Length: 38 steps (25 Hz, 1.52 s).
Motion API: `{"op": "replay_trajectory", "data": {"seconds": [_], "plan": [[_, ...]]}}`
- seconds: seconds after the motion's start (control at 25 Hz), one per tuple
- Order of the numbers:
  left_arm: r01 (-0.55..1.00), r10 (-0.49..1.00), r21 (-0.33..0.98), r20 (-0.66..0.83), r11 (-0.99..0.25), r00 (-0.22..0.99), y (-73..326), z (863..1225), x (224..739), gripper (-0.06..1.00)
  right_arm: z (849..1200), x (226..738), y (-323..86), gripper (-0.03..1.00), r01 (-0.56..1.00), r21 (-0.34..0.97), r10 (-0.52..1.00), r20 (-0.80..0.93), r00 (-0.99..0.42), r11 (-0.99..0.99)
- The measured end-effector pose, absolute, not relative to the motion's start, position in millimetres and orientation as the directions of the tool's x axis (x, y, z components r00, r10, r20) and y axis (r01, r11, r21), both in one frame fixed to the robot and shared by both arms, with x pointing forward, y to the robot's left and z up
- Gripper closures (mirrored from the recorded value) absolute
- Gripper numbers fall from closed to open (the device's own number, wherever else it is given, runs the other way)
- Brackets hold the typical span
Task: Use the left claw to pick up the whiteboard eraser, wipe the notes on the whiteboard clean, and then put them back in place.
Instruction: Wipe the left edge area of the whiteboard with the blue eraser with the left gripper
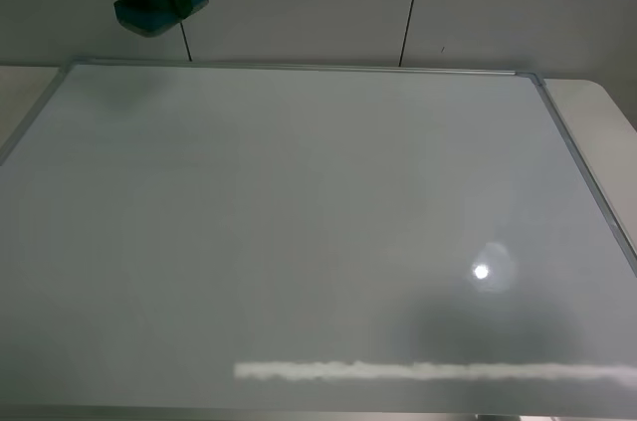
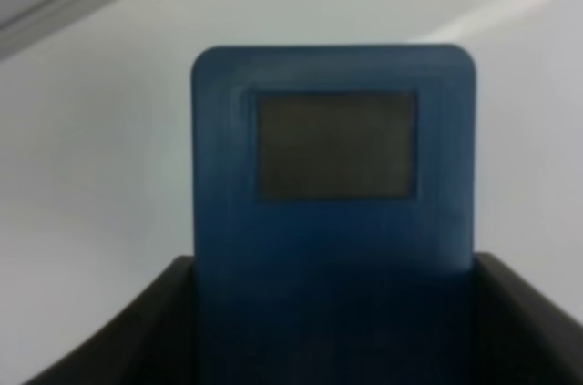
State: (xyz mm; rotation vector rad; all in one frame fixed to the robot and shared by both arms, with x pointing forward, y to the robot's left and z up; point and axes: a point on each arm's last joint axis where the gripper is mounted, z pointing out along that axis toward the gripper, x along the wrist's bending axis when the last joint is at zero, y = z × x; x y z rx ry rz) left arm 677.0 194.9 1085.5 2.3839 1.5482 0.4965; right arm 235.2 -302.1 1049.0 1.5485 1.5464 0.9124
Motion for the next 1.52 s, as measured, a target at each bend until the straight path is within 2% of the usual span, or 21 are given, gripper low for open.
{"op": "replay_trajectory", "data": {"seconds": [0.32, 0.64, 0.96, 1.16, 1.32, 1.52], "plan": [[0.916, 0.95, 0.254, 0.125, -0.311, 0.287, 253, 1062, 641, 0.39, 1049, 235, -302, -0.03, 0.464, 0.886, 1.0, -0.023, 0.015, 0.013], [0.956, 0.993, 0.267, 0.046, -0.121, 0.113, 308, 1031, 597, 0.39, 1049, 235, -302, -0.03, 0.464, 0.886, 1.0, -0.023, 0.015, 0.013], [0.951, 0.998, 0.308, -0.058, -0.003, 0.022, 305, 973, 572, 0.39, 1049, 235, -302, -0.03, 0.464, 0.886, 1.0, -0.023, 0.015, 0.013], [0.941, 0.998, 0.338, -0.058, -0.004, 0.024, 296, 938, 552, 0.39, 1049, 235, -302, -0.03, 0.464, 0.886, 1.0, -0.023, 0.015, 0.013], [0.926, 0.998, 0.378, -0.055, 0.0, 0.023, 291, 924, 544, 0.39, 1049, 235, -302, -0.03, 0.464, 0.886, 1.0, -0.023, 0.015, 0.013], [0.916, 0.998, 0.401, -0.053, 0.0, 0.023, 291, 924, 545, 0.39, 1049, 235, -302, -0.03, 0.464, 0.886, 1.0, -0.023, 0.015, 0.013]]}}
